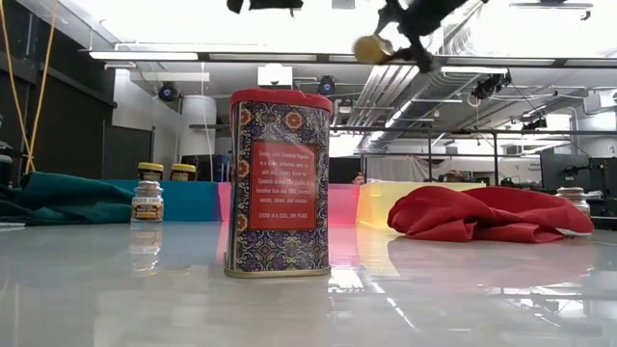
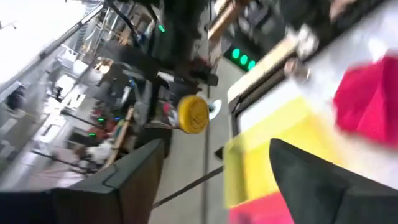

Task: Sort spices by type
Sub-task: Put the yellow seasoning bottle into the blue bin

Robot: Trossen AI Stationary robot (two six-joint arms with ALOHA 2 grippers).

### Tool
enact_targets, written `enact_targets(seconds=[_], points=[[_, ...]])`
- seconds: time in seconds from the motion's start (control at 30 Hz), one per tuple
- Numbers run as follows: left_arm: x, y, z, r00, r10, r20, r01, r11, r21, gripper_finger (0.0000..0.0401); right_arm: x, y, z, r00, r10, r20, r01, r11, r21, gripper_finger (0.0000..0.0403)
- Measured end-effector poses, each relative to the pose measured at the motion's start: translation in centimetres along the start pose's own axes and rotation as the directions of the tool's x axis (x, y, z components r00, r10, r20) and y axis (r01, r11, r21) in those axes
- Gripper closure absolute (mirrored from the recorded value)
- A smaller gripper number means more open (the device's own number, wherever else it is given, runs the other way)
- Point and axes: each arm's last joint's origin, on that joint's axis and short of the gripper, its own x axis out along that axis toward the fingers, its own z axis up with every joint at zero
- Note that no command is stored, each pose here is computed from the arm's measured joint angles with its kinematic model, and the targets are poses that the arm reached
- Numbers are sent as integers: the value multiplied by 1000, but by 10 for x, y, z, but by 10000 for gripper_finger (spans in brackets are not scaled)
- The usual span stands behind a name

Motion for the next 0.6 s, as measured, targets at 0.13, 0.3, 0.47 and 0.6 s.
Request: enact_targets(seconds=[0.13, 0.3, 0.47, 0.6], points=[[11, -3, 1, 997, 71, -30, -68, 994, 87, 97, 4, 13, -25, 994, 110, -4, -110, 992, 62, 212], [22, -2, 3, 988, 150, -23, -146, 982, 120, 94, 13, 19, -51, 984, 180, -20, -175, 974, 143, 212], [29, -8, 0, 982, 168, -88, -146, 964, 221, 94, 19, 22, -62, 971, 237, -8, -230, 948, 222, 212], [32, -9, -2, 973, 189, -134, -144, 947, 287, 94, 16, 27, -64, 962, 275, -6, -264, 931, 252, 212]])
